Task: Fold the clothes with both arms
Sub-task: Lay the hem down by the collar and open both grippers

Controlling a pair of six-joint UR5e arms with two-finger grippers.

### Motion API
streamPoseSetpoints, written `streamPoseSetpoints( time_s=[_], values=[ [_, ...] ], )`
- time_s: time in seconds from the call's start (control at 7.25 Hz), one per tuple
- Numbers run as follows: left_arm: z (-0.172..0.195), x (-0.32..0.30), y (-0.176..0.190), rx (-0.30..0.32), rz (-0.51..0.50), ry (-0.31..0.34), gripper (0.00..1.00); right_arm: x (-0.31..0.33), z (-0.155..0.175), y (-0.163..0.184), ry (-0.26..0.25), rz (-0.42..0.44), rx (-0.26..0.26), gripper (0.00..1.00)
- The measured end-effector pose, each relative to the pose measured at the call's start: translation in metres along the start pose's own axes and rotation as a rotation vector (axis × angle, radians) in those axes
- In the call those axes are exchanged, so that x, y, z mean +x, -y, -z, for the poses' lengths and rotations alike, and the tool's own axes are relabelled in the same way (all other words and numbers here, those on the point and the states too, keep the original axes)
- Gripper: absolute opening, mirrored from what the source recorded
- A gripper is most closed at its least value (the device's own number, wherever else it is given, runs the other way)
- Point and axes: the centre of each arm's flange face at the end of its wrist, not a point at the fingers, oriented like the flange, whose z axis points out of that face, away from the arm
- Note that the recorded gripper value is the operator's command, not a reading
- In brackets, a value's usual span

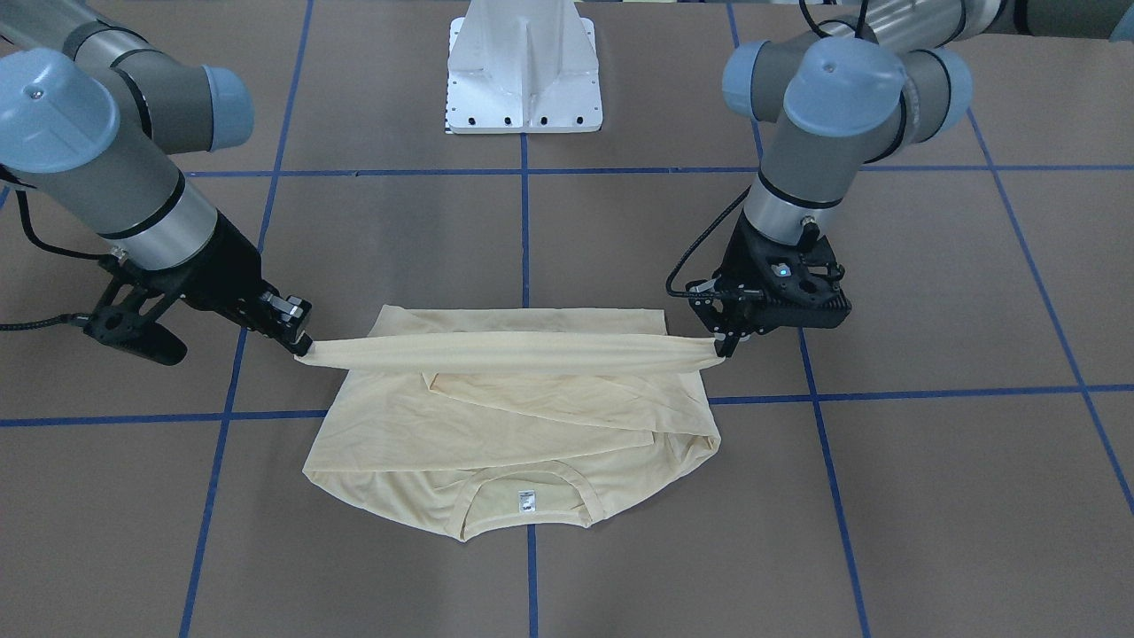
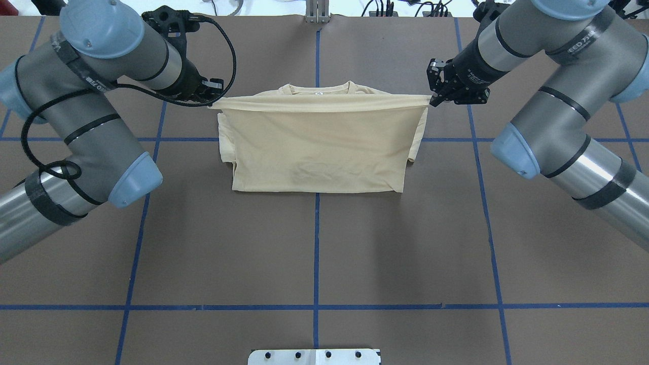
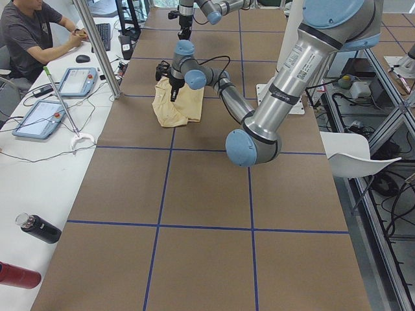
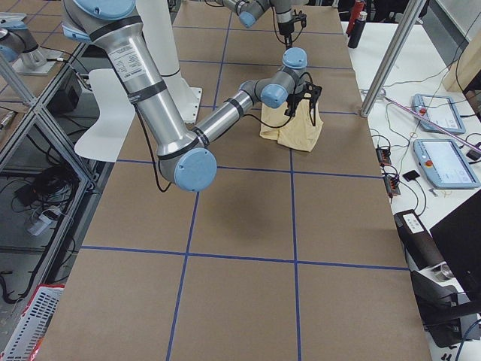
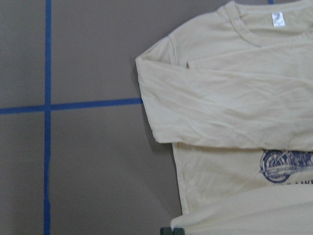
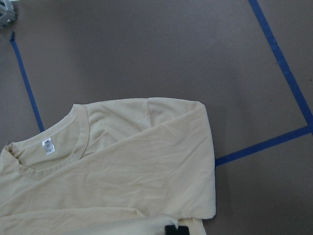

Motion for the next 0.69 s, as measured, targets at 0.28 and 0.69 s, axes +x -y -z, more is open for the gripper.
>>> streamPoseSetpoints(
  time_s=[0.28,0.69],
  values=[
    [-0.019,-0.009,0.01,0.014,0.003,-0.008,0.0,-0.013,-0.025,0.027,-0.019,-0.001,0.026,0.0],
    [-0.04,-0.005,0.022,0.032,0.025,-0.036,0.0,-0.006,-0.072,0.057,-0.002,0.018,0.036,0.0]
  ],
)
